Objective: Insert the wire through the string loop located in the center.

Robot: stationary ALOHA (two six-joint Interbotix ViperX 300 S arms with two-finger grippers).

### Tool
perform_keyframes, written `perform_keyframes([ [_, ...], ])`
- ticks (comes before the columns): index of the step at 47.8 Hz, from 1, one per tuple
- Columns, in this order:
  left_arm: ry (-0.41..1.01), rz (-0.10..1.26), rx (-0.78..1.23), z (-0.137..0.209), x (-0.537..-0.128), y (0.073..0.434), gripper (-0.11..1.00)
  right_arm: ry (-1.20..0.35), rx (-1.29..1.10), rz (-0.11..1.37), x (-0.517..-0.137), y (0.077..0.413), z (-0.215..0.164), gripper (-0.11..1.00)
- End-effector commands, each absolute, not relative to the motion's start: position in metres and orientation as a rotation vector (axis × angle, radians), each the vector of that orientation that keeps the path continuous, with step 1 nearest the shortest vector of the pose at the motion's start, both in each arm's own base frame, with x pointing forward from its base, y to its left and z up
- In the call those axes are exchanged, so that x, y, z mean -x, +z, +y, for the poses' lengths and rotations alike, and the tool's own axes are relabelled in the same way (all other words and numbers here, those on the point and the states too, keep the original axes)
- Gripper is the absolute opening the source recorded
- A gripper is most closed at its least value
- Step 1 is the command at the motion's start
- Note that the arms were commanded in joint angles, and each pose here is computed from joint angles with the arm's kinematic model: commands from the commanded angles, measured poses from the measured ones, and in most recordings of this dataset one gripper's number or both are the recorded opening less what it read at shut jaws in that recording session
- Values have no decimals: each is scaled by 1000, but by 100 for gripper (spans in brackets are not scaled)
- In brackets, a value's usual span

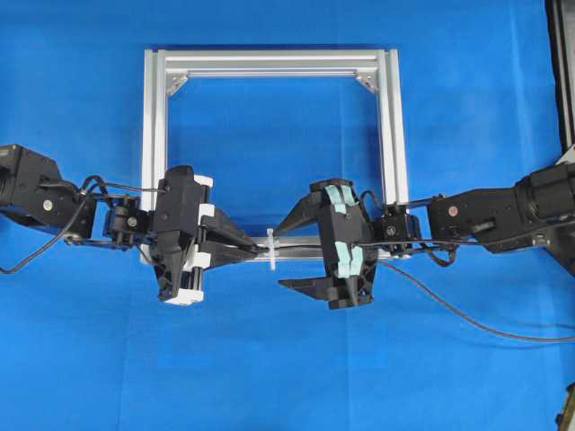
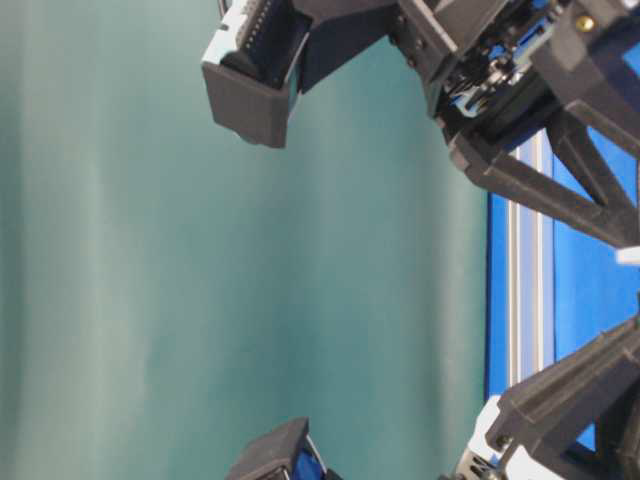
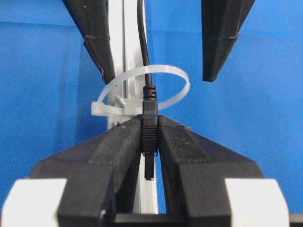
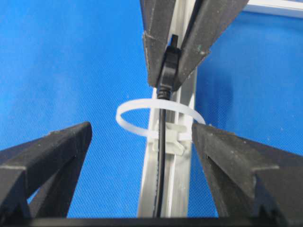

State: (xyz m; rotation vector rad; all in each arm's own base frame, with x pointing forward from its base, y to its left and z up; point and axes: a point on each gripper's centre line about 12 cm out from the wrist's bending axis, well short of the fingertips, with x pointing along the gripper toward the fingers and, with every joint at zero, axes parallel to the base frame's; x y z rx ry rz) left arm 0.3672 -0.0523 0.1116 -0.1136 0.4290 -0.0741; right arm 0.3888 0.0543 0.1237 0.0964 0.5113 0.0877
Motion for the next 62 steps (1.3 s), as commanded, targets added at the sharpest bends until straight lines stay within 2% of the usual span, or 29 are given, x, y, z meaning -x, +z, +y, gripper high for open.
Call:
perform_keyframes([
  [1,-74,392,117,-52,-371,123,8,88,-102,472,-391,139,53,87],
  [15,-76,418,114,-49,-346,122,8,88,-100,504,-385,141,53,87],
  [45,-110,466,117,-43,-239,120,8,89,-105,490,-385,152,53,87],
  [62,-138,473,132,-45,-213,120,8,89,-111,474,-387,157,54,87],
])
